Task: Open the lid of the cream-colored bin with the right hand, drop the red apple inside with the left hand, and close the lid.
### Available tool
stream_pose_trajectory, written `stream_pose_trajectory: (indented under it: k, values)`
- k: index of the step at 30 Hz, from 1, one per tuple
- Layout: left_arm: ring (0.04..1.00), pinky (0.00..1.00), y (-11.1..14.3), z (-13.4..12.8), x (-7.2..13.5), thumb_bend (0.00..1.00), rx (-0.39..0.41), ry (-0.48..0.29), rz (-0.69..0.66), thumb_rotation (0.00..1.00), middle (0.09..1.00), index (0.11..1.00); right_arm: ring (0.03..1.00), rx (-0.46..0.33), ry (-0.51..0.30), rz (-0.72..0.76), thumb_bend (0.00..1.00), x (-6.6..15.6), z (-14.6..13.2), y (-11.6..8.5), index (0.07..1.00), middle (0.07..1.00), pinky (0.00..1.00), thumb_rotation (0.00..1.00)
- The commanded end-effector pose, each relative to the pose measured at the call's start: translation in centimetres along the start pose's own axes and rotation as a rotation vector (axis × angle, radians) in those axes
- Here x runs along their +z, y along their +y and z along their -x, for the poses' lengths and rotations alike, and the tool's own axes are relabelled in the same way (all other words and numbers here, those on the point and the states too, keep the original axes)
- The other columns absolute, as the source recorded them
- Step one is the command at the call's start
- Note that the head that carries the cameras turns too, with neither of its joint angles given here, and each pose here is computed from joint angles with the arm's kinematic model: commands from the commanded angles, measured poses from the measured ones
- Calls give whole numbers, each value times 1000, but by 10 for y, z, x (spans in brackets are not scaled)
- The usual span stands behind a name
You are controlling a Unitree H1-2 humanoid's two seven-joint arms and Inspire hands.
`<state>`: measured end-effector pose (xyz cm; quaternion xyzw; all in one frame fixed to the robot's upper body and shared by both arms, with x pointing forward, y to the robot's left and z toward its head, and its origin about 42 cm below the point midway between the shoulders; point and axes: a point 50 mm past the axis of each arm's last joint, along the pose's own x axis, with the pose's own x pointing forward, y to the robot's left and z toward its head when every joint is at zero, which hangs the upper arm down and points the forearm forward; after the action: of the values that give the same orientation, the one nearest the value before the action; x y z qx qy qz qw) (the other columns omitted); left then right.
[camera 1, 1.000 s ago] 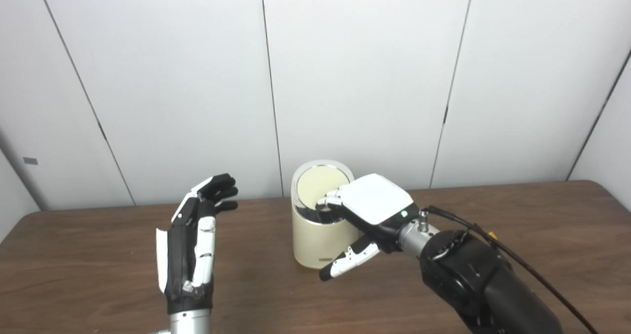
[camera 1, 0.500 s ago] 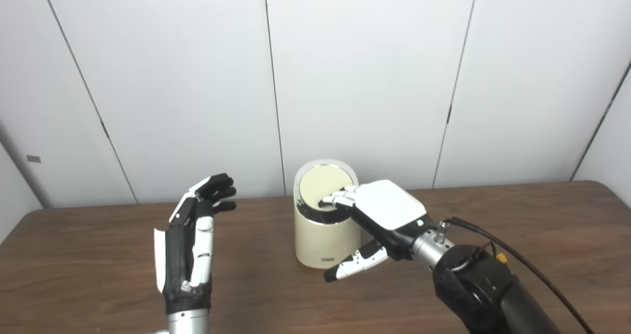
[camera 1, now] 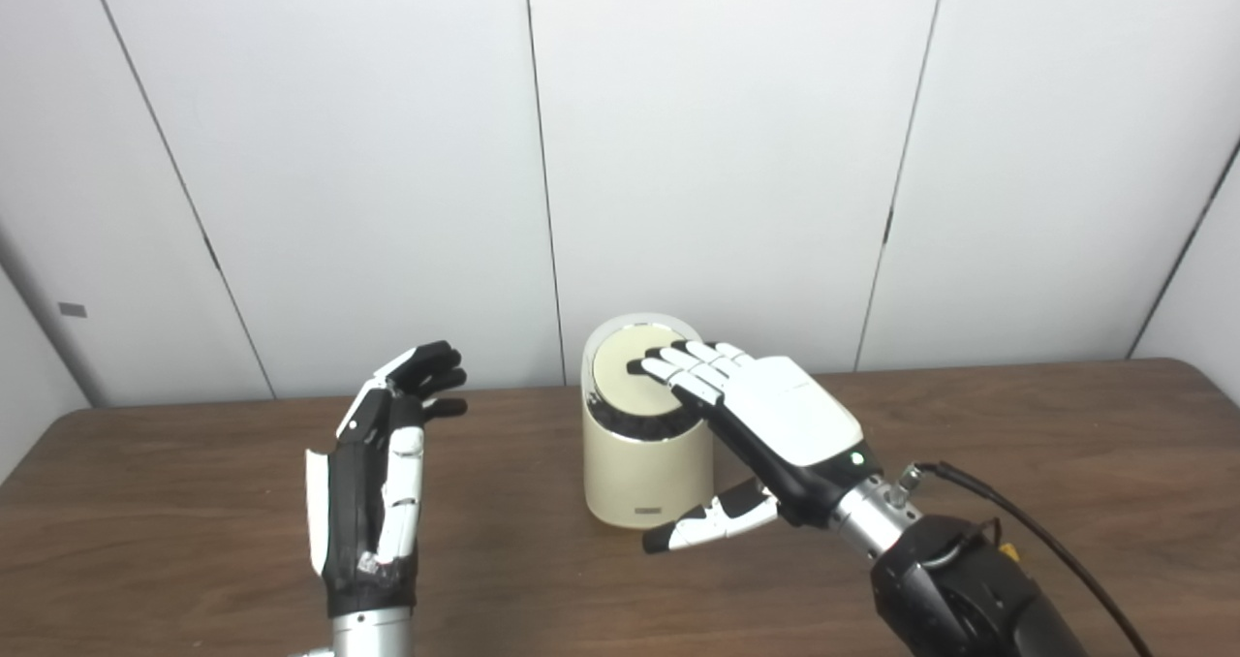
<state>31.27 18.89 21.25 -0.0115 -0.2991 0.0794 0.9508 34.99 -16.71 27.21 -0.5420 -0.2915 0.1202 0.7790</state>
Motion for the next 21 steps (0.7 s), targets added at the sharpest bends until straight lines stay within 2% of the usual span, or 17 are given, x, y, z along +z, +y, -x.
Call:
stream_pose_trajectory:
  k: [1,4,6,9,10,12,13,14,16,21]
  values:
    - [704,621,-3,-11,9,437,-7,-82,9,809,735,736,931,-162,-51,-67,664,6,-3,-15,935,932,884,622]
    - [699,619,-1,-12,9,403,-3,-91,14,778,730,731,909,-321,-69,-194,584,2,7,-13,912,921,856,578]
    - [698,618,1,-12,8,375,-1,-98,2,746,728,729,883,-433,-53,-275,572,-3,15,-10,893,894,826,616]
    - [689,607,3,-12,7,289,1,-108,-16,625,720,724,808,-583,-24,-372,510,-13,31,-7,834,830,709,668]
    - [683,600,4,-12,7,276,3,-108,-15,582,714,720,775,-625,-13,-387,450,-15,35,-7,808,802,659,658]
    - [676,591,6,-12,5,262,7,-109,-17,544,709,715,758,-678,3,-424,352,-19,44,-4,775,778,633,636]
    - [672,585,7,-12,4,255,11,-110,-19,534,704,711,760,-695,15,-446,277,-22,50,-2,762,772,634,547]
    - [669,583,8,-12,4,249,13,-110,-20,526,702,709,758,-704,21,-460,243,-23,53,-1,757,767,633,512]
    - [667,580,11,-11,2,245,19,-108,-22,513,698,706,751,-719,37,-476,206,-25,61,2,751,759,628,457]
    - [657,578,18,-7,-3,258,35,-94,-21,501,685,690,701,-771,79,-558,204,-31,81,11,708,717,592,338]
